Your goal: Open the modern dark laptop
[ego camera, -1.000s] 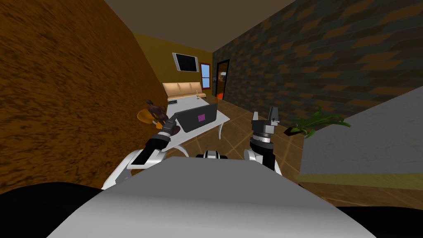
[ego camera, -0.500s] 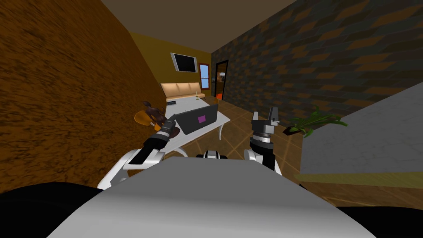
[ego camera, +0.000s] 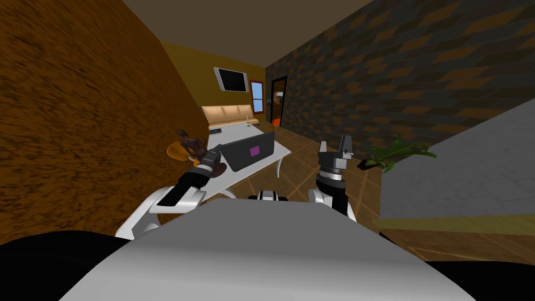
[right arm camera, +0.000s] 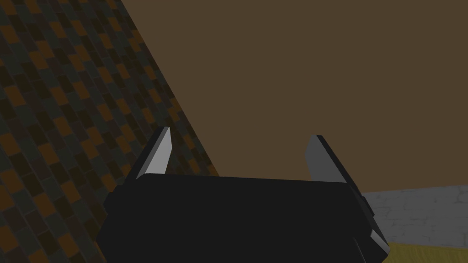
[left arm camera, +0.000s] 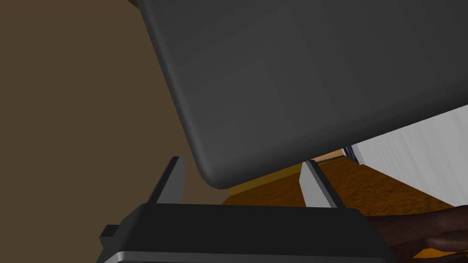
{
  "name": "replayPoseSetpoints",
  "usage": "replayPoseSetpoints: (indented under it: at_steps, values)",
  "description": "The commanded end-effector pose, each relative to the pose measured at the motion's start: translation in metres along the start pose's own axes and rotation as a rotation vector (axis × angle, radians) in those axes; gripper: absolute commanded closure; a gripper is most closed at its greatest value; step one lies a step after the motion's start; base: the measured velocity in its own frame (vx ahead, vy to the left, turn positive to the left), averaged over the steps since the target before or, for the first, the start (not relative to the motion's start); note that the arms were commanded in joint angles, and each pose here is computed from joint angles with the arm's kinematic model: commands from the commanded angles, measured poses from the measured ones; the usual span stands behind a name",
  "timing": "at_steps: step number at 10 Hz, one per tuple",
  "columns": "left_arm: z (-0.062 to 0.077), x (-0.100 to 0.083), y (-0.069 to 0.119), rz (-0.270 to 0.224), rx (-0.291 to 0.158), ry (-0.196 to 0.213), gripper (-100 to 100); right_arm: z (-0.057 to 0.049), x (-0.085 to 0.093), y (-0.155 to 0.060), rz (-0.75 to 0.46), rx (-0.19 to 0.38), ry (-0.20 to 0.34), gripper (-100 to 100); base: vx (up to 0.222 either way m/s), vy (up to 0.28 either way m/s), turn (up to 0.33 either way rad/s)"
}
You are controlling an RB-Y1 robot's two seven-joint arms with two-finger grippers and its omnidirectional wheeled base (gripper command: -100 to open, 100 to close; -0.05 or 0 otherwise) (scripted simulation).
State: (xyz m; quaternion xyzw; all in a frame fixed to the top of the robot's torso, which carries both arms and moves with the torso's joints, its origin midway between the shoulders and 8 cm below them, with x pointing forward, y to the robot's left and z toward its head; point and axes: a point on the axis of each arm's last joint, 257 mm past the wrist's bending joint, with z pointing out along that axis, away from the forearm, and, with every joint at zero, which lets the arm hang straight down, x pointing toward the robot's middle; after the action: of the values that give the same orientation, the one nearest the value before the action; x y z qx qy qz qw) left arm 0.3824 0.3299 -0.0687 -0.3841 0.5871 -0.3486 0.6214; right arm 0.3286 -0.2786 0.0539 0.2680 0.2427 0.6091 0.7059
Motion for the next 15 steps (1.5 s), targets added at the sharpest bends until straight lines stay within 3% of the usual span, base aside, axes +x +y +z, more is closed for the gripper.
replayPoseSetpoints:
  at_steps: [1,6,10,15]
  values:
    - [0.003,-0.006,0.005,-0.043,-0.040,0.014,100,0.000,0.000,0.000,0.000,0.000,0.000,0,0.025,0.023,-0.054]
    - [0.003,-0.014,0.018,-0.089,-0.133,0.026,100,0.000,0.000,0.000,0.000,0.000,0.000,0,0.026,0.027,-0.044]
    - [0.004,-0.018,0.018,-0.131,-0.178,0.045,100,0.000,0.000,0.000,0.000,0.000,0.000,0,0.015,0.020,-0.041]
    - [0.000,-0.023,0.031,-0.166,-0.276,0.053,100,0.000,0.000,0.000,0.000,0.000,0.000,0,0.020,0.024,-0.041]
